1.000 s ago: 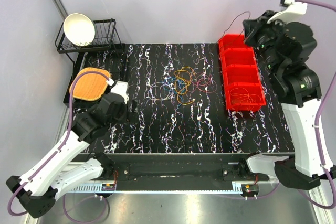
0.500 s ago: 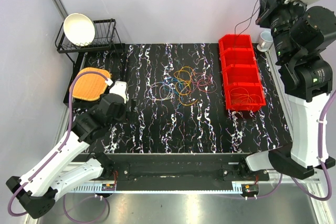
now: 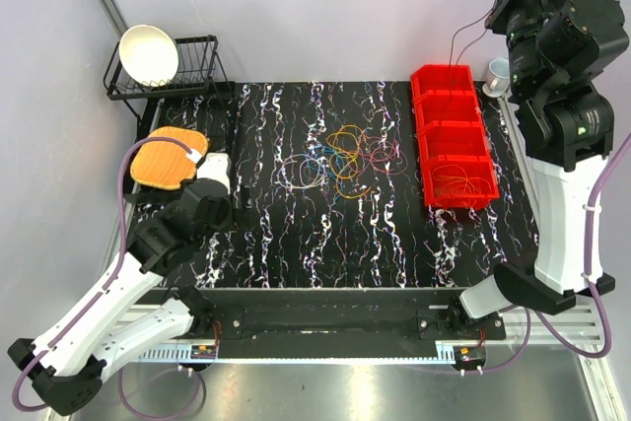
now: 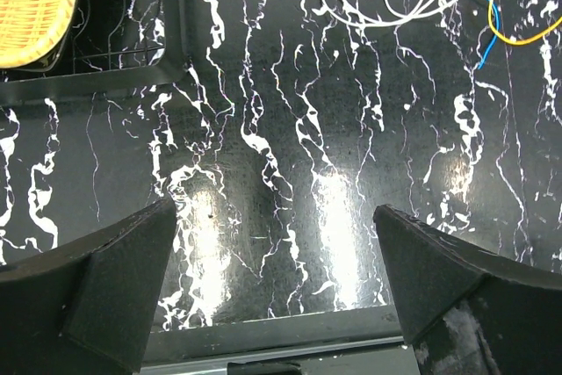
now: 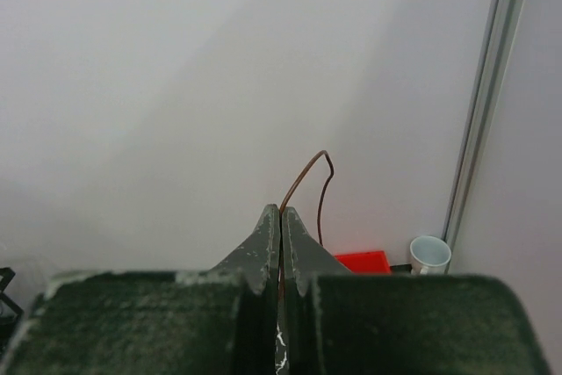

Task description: Untangle the cables

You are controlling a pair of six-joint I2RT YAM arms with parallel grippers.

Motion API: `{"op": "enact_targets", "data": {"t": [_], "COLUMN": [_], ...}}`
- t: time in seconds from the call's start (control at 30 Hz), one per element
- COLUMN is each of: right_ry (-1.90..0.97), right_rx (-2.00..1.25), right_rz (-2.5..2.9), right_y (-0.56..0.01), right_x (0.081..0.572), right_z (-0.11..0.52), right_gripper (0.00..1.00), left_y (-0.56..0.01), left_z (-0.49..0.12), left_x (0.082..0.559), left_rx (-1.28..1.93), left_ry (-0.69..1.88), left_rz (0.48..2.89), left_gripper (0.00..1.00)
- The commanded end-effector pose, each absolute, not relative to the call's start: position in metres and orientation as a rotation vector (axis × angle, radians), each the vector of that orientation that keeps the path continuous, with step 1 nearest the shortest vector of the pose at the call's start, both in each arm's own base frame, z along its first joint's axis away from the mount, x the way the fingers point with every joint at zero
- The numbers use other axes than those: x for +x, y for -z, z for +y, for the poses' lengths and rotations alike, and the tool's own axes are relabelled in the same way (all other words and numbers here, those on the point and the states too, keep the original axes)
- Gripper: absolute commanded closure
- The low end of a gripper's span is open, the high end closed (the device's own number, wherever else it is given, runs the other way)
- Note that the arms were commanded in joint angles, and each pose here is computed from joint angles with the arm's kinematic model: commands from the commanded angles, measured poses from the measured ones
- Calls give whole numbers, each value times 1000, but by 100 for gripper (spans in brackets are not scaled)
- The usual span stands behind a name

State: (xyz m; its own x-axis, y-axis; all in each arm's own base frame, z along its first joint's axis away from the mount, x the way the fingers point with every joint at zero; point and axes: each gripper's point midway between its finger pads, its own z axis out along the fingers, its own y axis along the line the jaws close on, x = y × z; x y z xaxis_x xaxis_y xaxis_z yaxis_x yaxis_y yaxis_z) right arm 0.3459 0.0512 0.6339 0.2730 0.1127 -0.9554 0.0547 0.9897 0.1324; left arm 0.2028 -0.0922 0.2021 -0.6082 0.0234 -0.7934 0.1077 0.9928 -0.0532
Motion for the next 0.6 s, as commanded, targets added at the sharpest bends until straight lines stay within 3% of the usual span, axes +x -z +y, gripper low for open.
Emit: {"op": "enact_targets", "data": {"t": [0.0, 0.57], "right_ry": [56, 109], "right_rx": [174, 237], "right_rz": [1237, 1241], "right_y": [-652, -639], "right_x": [352, 412], "right_z": [38, -9], "right_gripper": [100, 100], "left_y": [-205, -197], "left_z": [-87, -85], "left_x": [208, 212], "left_rx": [16, 33], "left_ry": [91, 39], "left_rz": [2195, 2221], "left_gripper": [1, 1]}}
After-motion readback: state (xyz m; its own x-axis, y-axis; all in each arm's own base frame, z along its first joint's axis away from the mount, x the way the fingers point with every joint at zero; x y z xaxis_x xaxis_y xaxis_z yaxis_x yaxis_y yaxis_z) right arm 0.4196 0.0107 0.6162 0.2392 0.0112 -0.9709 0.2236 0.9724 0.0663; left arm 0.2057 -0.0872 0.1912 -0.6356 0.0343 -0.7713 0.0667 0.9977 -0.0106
